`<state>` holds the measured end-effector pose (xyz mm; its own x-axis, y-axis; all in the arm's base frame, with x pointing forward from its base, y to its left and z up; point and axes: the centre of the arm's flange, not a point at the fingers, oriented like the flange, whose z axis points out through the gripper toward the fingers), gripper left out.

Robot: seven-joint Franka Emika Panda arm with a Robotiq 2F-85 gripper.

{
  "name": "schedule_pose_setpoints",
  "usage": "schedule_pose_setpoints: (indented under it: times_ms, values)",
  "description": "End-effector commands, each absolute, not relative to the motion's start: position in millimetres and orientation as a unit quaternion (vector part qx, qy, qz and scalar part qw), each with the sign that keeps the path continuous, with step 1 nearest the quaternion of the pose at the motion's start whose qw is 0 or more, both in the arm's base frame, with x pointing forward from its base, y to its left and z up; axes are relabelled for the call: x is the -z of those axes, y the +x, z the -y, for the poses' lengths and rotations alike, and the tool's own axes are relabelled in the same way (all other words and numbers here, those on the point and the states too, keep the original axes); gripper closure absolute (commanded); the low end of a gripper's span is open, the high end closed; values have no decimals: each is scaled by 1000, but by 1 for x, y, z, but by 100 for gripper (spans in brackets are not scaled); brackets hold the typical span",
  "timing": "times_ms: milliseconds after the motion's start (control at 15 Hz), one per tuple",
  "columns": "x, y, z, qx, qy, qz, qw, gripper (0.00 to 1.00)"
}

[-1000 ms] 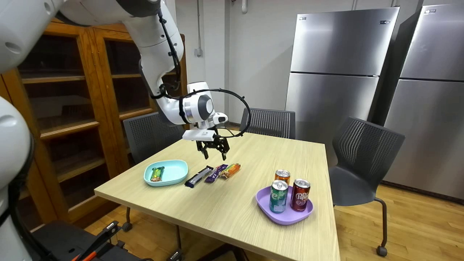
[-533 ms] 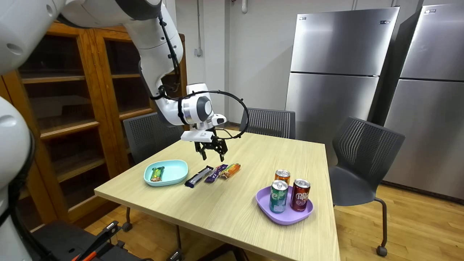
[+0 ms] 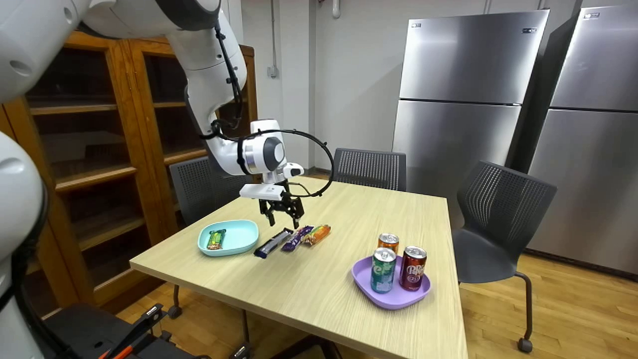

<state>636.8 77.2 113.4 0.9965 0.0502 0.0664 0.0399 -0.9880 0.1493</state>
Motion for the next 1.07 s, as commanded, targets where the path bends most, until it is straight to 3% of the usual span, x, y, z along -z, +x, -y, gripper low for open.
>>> schedule_pose_setpoints:
  times_ms: [0,1000]
  values:
    - [-107,627,-88,-22,997,6,67,0]
    - [-82,617,-100,-2,996,76,48,0]
